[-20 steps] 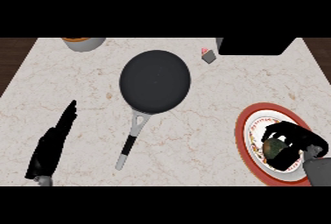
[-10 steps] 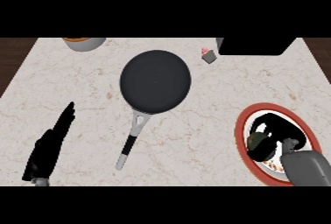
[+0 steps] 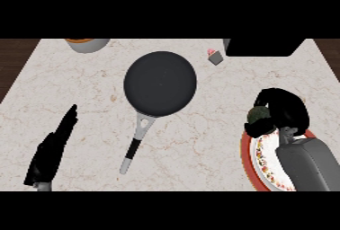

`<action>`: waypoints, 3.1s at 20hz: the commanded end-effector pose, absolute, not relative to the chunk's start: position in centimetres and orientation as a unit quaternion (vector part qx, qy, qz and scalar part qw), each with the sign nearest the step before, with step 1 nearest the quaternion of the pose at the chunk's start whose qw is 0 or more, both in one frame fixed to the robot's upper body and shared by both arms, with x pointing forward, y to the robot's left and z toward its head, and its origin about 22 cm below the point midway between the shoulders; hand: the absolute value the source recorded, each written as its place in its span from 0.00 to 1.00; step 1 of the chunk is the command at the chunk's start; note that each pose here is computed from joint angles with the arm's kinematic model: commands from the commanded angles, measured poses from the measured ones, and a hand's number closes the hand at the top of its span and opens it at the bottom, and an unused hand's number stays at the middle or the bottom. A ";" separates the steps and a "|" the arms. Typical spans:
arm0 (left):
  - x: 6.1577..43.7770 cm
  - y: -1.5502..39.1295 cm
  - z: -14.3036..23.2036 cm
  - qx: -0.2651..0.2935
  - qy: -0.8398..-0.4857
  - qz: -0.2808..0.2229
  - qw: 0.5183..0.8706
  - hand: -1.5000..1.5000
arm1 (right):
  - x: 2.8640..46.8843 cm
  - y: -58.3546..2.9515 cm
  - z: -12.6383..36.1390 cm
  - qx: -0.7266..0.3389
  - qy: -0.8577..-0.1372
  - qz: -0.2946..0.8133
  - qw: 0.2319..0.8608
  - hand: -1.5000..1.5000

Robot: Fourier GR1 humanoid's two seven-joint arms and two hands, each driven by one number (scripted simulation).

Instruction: Pick the squash from the plate and place it in the pan

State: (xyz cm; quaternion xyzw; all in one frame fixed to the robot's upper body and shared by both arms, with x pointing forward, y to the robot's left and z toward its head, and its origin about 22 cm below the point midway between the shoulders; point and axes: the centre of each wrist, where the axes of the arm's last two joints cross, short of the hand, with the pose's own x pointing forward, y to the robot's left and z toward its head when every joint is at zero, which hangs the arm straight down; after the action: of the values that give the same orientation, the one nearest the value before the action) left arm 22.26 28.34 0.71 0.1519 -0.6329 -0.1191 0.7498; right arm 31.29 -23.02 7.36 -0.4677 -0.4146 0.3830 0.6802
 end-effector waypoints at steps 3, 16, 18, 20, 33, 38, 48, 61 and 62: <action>22.2 28.8 1.2 0.148 -0.635 -0.127 0.747 0.50 | 31.8 -18.8 12.2 -0.530 -0.577 0.338 0.522 1.00; 21.9 27.4 1.0 0.145 -0.640 -0.127 0.744 0.50 | 39.2 -8.3 15.3 -0.426 -0.655 0.320 0.536 1.00; 22.6 28.0 0.9 0.148 -0.640 -0.118 0.745 0.50 | 40.3 -7.2 15.1 -0.408 -0.653 0.324 0.549 1.00; 22.4 26.4 -0.3 0.138 -0.639 -0.132 0.745 0.50 | 42.0 -7.3 15.1 -0.401 -0.654 0.305 0.564 1.00; 24.7 26.0 2.4 0.114 -0.656 -0.157 0.729 0.50 | 43.9 -7.3 8.3 -0.381 -0.581 0.399 0.598 1.00; 25.5 24.9 2.2 0.112 -0.662 -0.168 0.722 0.50 | 44.2 -8.7 7.9 -0.273 -0.551 0.286 0.735 0.00; 25.2 24.4 1.7 0.108 -0.661 -0.169 0.723 0.50 | 44.9 -8.9 9.6 -0.219 -0.670 0.132 0.697 0.00; 24.0 26.9 1.7 0.135 -0.650 -0.140 0.735 0.50 | 45.1 -14.5 7.4 -0.256 -0.689 -0.099 0.671 0.00; 24.2 29.4 1.8 0.146 -0.645 -0.138 0.738 0.50 | 44.5 -12.8 6.5 -0.255 -0.693 -0.101 0.667 0.00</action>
State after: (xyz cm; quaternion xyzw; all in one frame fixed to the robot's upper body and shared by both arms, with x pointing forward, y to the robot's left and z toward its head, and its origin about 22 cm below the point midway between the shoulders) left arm 24.37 27.25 1.76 0.1327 -0.6496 -0.1462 0.7342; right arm 44.89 -12.24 7.63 -0.2512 -0.6846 -0.0637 0.6813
